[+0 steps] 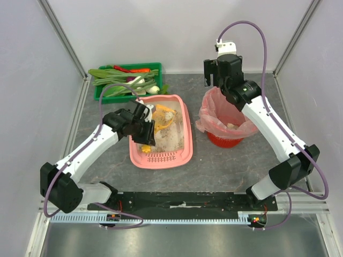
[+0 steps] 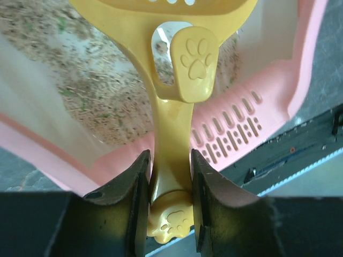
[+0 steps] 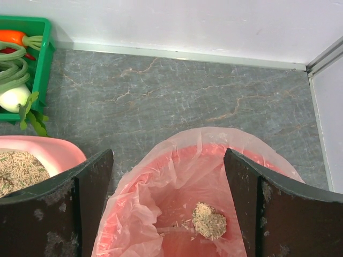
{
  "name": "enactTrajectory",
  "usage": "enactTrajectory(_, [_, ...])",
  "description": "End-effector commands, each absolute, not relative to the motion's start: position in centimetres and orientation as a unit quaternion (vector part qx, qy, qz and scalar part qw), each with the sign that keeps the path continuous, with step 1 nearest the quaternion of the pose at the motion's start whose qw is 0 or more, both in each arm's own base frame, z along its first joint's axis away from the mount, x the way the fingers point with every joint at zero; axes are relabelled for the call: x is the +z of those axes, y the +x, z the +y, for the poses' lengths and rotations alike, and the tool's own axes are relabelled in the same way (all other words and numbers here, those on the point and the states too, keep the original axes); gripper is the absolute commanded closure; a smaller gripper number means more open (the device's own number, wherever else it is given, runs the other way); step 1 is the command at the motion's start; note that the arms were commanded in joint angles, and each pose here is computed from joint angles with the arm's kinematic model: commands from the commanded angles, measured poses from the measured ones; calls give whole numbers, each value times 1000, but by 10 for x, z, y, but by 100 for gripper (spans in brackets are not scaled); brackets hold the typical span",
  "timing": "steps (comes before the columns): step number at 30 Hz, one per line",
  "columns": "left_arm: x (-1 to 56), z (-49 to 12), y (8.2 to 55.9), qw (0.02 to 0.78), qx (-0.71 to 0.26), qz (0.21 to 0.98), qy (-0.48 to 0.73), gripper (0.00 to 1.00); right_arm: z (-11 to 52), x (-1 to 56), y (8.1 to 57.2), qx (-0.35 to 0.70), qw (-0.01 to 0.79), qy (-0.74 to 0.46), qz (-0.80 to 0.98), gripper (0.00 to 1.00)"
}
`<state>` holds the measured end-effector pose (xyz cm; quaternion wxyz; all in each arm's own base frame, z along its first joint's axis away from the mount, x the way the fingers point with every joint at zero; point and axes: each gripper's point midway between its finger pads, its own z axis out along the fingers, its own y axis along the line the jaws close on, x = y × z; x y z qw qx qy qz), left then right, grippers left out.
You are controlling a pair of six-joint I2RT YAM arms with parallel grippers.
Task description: Clean the litter box
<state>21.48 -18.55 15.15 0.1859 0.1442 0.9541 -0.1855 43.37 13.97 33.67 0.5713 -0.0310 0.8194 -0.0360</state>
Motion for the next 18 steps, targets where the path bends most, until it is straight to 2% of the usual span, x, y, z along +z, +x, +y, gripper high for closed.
enactTrajectory(1, [175, -194, 234, 248, -214, 934, 145, 98, 135, 379, 430, -25, 614, -12, 789, 7])
enactTrajectory(3, [167, -191, 229, 222, -196, 944, 144, 98, 138, 378, 430, -21, 613, -15, 789, 7])
enactTrajectory(13, [169, -185, 225, 231, -230, 940, 101, 98, 140, 379, 428, -21, 614, -15, 789, 7])
enactTrajectory(15, [169, -189, 224, 227, -213, 942, 124, 98, 141, 379, 427, -21, 614, -16, 788, 7])
enactTrajectory(18, [163, -177, 227, 215, -212, 950, 84, 98, 142, 380, 428, -21, 616, -16, 788, 7])
